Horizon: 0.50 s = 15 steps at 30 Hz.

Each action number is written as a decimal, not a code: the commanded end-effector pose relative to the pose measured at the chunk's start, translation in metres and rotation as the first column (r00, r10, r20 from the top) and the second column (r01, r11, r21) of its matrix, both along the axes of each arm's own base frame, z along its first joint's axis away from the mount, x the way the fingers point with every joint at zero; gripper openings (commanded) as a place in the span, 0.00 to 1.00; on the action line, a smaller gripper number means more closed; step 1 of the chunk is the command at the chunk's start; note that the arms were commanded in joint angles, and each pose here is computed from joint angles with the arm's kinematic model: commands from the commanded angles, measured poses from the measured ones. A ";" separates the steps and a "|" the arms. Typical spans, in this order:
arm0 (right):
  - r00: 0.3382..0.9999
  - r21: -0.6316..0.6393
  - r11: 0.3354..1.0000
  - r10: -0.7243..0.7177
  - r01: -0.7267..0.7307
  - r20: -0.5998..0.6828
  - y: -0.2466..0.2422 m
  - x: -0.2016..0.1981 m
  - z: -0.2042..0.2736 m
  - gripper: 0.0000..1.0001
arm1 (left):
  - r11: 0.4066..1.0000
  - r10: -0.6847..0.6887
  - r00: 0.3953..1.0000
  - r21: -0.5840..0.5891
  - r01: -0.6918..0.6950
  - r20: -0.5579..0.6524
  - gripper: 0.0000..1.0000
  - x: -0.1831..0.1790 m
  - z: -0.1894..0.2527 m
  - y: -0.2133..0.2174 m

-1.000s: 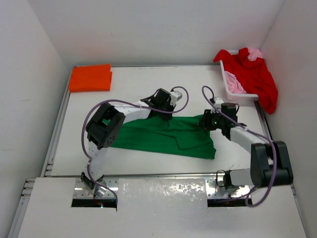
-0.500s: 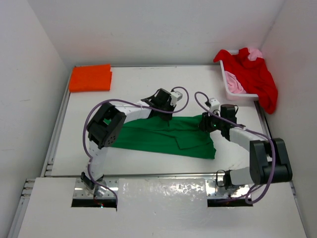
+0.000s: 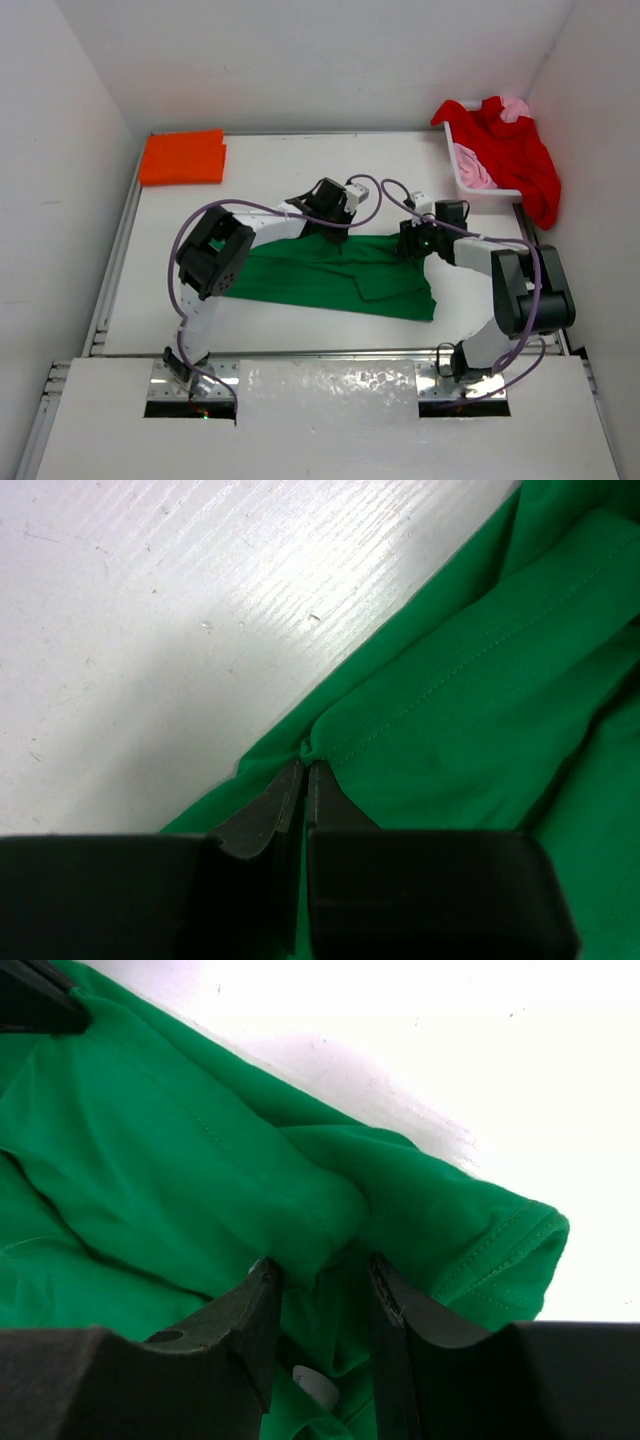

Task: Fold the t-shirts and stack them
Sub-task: Fold the other side of the tshirt into a rectangle

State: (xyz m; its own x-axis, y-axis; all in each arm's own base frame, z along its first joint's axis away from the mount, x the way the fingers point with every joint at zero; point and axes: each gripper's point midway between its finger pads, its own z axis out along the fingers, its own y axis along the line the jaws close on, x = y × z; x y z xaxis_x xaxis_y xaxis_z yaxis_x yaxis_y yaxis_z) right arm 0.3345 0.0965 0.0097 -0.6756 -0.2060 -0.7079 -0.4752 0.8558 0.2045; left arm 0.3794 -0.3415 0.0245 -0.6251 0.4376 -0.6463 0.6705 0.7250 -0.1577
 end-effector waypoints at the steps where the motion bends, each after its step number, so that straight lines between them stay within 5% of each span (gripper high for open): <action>1: 0.998 0.013 1.000 0.022 -0.023 0.058 0.006 0.019 0.014 0.36 | 1.000 0.006 1.000 -0.028 -0.005 0.028 0.00 0.013 0.012 -0.004; 10: 0.999 0.006 0.999 0.047 -0.047 -0.025 0.016 0.028 0.005 0.43 | 1.000 0.006 1.000 -0.024 -0.005 0.025 0.00 0.013 0.010 -0.003; 15: 0.997 0.023 0.999 0.041 -0.040 -0.060 0.021 0.026 0.001 0.15 | 1.000 0.009 1.000 -0.023 -0.008 0.029 0.00 0.014 0.011 -0.003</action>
